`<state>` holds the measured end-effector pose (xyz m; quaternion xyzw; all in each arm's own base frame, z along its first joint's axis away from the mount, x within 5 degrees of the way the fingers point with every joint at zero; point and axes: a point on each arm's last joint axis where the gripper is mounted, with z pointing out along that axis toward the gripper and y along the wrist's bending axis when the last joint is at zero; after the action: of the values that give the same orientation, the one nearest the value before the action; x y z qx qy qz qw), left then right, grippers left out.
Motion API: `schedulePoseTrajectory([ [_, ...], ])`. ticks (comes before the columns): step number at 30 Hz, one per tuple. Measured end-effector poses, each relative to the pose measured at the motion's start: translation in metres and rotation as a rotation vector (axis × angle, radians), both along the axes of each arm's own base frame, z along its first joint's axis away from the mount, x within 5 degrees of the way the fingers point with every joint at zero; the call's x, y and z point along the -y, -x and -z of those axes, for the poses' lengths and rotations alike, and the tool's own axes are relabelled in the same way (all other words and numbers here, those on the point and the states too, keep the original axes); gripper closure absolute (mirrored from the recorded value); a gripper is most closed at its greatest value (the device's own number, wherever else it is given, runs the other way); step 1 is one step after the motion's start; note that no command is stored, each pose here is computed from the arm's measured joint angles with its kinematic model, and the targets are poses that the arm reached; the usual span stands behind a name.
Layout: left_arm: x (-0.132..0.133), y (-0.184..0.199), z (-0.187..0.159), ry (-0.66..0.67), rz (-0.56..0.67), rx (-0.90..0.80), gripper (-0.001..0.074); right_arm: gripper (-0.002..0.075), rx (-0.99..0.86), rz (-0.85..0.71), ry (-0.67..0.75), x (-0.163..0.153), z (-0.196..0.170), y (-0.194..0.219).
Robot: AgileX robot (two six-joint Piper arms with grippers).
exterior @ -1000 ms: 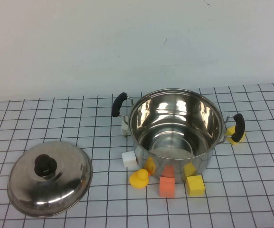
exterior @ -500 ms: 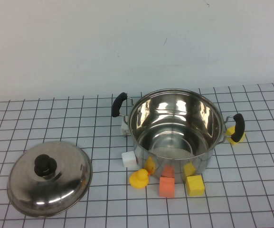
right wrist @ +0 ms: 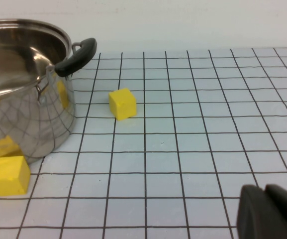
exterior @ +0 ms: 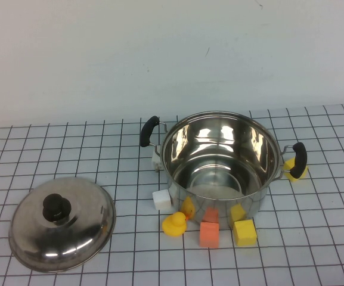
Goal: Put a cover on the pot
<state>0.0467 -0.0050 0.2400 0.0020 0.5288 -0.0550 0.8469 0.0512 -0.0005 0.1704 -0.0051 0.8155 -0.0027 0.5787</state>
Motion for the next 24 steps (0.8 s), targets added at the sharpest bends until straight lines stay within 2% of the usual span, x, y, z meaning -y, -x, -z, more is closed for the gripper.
schedulePoseTrajectory([
  [5,-0.004,0.008,-0.013,0.135,0.026,0.161,0.0737,0.0717,0.0,0.0,0.0,0.0,0.0,0.0],
  [7,-0.008,0.008,-0.014,0.216,0.026,0.167,0.0737,0.0717,0.0,0.0,0.0,0.0,0.0,0.0],
  [9,-0.01,0.008,-0.019,0.242,0.014,0.136,0.0737,0.0717,0.0,0.0,0.0,0.0,0.0,0.0],
  [15,-0.009,0.016,-0.076,0.148,-0.029,0.128,0.0737,0.0717,0.0,0.0,0.0,0.0,0.0,0.0],
  [18,-0.009,0.01,-0.107,0.152,-0.025,0.111,0.0737,0.0717,0.0,0.0,0.0,0.0,0.0,0.0],
  [24,-0.008,-0.031,-0.138,0.182,-0.015,-0.019,0.0737,0.0717,0.0,0.0,0.0,0.0,0.0,0.0],
])
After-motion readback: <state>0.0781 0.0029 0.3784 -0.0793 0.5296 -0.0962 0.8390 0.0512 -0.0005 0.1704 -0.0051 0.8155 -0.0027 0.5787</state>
